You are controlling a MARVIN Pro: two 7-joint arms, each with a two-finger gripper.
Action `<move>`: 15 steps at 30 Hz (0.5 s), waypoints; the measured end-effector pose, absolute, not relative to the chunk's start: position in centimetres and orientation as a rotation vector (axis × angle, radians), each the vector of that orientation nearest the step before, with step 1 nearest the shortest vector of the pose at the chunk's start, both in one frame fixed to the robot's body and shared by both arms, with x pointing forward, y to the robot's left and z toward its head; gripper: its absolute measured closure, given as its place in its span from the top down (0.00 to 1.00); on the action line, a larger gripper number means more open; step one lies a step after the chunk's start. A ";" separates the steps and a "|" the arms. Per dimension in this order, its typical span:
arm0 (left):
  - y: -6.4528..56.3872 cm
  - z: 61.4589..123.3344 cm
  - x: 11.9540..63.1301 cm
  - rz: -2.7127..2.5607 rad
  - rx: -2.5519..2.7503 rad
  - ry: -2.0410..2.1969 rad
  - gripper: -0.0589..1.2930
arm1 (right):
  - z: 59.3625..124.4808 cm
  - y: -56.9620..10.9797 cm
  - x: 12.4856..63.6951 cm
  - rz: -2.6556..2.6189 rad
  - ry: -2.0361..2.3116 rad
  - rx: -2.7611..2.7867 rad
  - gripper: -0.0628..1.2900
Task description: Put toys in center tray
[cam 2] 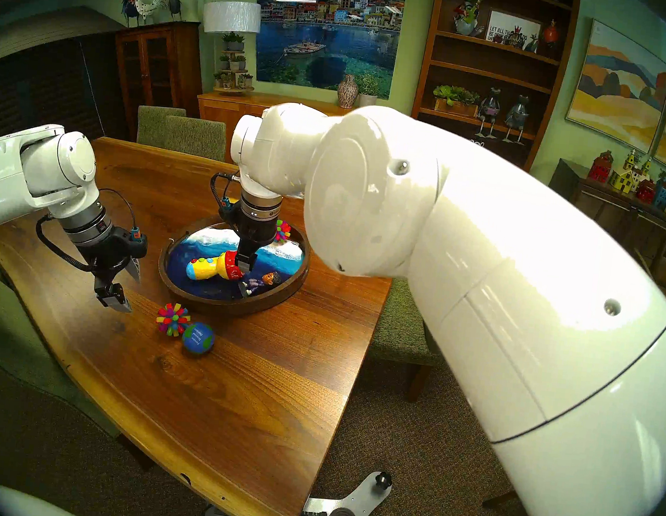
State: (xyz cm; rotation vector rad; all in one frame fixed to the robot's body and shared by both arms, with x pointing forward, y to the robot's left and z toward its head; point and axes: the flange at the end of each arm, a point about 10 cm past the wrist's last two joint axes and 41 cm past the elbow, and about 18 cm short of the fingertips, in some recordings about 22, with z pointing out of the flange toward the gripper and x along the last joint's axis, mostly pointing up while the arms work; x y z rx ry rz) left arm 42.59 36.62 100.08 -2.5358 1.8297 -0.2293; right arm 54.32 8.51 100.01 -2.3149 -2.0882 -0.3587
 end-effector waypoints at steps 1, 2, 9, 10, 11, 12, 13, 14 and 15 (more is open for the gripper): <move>36.6 100.1 42.6 -0.230 -2.536 1.830 0.96 | 100.0 8.3 54.1 -0.322 -2.090 -2.315 0.94; 36.6 100.1 42.6 -0.230 -2.536 1.830 0.96 | 100.0 8.2 53.9 -0.287 -2.090 -2.315 0.94; 36.6 100.1 42.6 -0.231 -2.535 1.830 0.96 | 100.4 6.5 53.0 -0.087 -2.063 -2.331 0.95; 36.6 100.1 42.6 -0.231 -2.535 1.830 0.96 | 100.4 6.2 52.9 -0.068 -2.059 -2.334 0.95; 36.6 100.1 42.6 -0.231 -2.535 1.830 0.96 | 100.5 6.0 52.9 -0.047 -2.054 -2.337 0.95; 36.6 100.1 42.6 -0.231 -2.535 1.830 0.96 | 100.5 5.8 52.8 -0.037 -2.053 -2.338 0.95; 36.6 100.1 42.6 -0.231 -2.535 1.830 0.96 | 100.5 5.7 52.8 -0.027 -2.051 -2.339 0.95; 36.6 100.1 42.6 -0.231 -2.535 1.830 0.96 | 100.5 5.4 52.6 0.000 -2.049 -2.342 0.95; 36.6 100.1 42.6 -0.231 -2.535 1.830 0.96 | 100.5 5.2 52.5 0.011 -2.048 -2.343 0.95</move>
